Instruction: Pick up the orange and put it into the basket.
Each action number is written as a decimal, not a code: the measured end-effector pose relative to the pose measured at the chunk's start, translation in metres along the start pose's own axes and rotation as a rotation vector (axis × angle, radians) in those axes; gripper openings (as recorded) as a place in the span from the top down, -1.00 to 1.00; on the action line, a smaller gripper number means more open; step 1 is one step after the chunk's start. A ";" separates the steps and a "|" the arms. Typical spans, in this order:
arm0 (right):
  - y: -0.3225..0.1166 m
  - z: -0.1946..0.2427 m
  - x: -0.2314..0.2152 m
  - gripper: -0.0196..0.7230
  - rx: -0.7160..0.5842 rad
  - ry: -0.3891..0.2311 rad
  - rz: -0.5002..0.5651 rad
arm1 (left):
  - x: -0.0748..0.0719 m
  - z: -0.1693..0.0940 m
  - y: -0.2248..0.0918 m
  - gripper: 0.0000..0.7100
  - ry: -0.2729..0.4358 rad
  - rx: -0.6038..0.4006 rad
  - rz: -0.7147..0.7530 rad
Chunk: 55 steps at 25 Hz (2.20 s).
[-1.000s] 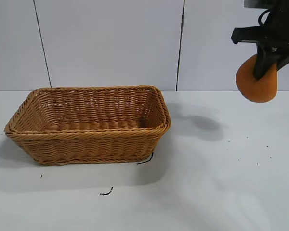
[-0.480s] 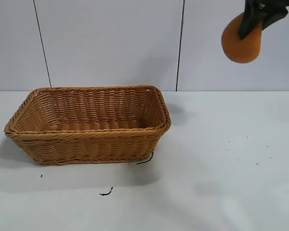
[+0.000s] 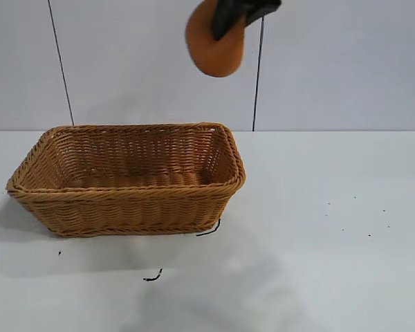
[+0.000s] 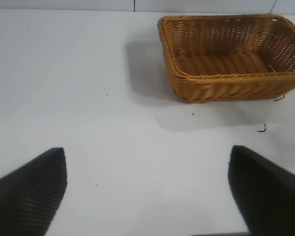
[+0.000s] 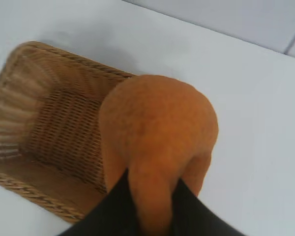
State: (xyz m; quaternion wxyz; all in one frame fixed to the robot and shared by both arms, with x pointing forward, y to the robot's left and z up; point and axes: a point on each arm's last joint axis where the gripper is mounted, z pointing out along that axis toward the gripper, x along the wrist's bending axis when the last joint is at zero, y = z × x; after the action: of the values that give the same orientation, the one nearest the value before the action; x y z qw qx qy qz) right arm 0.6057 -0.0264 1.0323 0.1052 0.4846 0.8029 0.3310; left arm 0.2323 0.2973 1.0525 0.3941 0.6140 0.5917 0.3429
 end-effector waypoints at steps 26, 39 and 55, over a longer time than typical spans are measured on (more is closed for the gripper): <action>0.040 0.010 -0.024 -0.73 0.121 -0.105 0.009 | 0.000 0.000 0.000 -0.80 0.000 0.002 0.000; 0.028 -0.052 -0.222 -0.73 0.229 -0.437 0.332 | 0.000 0.000 0.000 -0.80 0.000 0.002 0.000; -0.051 -0.079 -0.274 -0.73 0.451 -0.406 0.497 | 0.000 0.000 0.000 -0.80 0.000 0.001 0.000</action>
State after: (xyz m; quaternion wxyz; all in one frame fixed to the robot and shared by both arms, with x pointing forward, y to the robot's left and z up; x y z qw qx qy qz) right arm 0.6697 -0.3087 1.0183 0.0691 0.7309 0.6764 0.0589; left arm 0.2322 0.2973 1.0525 0.3938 0.6141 0.5919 0.3427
